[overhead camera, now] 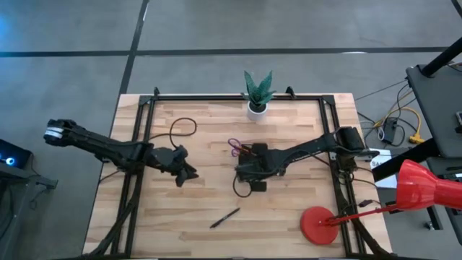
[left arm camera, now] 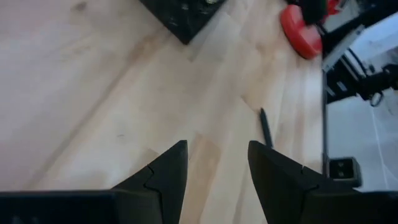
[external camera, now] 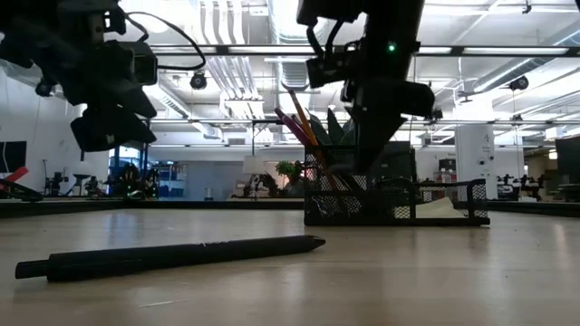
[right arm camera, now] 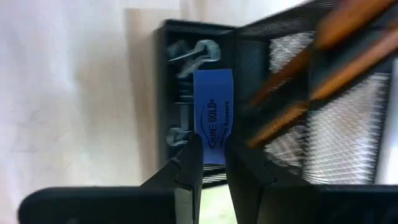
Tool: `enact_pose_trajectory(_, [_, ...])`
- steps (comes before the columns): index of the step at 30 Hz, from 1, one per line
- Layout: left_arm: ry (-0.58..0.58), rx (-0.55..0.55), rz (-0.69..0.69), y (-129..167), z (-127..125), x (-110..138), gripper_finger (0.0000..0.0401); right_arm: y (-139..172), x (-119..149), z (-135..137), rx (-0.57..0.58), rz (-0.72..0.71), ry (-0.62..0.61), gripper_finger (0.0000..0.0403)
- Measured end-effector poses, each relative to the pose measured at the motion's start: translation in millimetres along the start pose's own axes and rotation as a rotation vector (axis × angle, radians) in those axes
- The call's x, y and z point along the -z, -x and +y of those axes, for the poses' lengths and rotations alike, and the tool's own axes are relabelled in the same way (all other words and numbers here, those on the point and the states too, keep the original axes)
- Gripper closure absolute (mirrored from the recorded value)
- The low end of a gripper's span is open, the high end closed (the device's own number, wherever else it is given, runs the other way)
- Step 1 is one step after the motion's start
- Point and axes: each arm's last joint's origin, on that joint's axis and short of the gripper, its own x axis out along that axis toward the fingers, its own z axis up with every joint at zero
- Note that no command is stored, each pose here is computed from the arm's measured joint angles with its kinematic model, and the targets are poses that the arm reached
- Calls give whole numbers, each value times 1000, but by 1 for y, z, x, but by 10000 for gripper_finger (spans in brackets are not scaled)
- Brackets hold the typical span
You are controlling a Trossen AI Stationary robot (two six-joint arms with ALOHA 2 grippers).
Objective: Pick and place office supplies into organizer
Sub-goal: Put the blue eraser into the black organizer
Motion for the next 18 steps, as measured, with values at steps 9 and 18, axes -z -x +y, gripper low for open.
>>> enact_pose_trajectory(9, [6,-5,-27,5,3,-5,247,-16,-4,0,-43,34,23,356])
enact_pose_trajectory(18, [-31,-7,-27,4,3,-5,247,-20,-7,1,-47,7,111,354])
